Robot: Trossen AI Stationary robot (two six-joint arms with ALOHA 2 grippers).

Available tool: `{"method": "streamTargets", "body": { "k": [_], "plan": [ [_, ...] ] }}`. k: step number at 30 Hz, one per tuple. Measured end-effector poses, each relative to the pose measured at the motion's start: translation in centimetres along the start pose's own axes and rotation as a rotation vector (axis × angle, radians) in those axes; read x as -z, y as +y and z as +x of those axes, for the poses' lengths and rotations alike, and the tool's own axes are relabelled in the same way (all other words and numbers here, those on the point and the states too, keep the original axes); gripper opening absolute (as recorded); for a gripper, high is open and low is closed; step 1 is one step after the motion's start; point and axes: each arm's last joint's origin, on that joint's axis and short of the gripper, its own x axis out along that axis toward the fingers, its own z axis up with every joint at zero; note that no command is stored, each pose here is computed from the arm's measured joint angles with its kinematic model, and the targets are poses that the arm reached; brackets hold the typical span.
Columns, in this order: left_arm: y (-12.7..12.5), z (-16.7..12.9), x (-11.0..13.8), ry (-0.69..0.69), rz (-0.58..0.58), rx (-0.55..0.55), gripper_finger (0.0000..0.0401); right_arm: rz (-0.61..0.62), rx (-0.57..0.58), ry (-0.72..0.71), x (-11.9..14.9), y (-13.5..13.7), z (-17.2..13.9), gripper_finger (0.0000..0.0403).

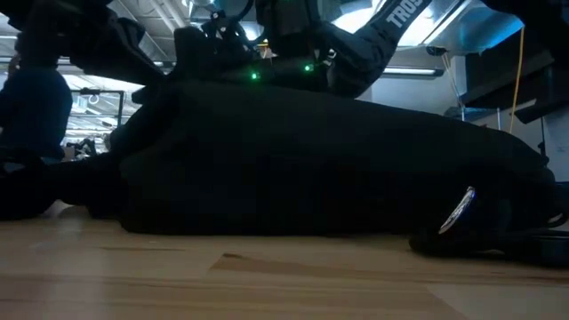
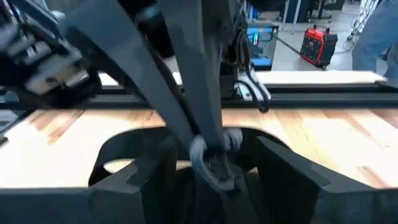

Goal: Unpack backpack
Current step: Open the black backpack

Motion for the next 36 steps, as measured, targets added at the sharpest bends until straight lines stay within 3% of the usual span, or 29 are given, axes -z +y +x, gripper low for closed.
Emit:
{"method": "streamTargets", "body": {
  "k": [9,21,36],
  "plan": [
    [0.0,0.0,0.1,0.006,0.006,-0.001,0.0,0.0,0.0,0.013,0.2,0.0,0.0,0.0188],
    [0.0,0.0,0.1,0.007,-0.006,-0.01,0.0,0.031,-0.057,0.012,0.1,0.1,0.0,0.0049],
    [0.1,0.0,0.3,0.023,-0.012,-0.014,0.0,0.006,-0.067,0.059,-1.3,0.2,-0.7,0.0059]
  ]
}}
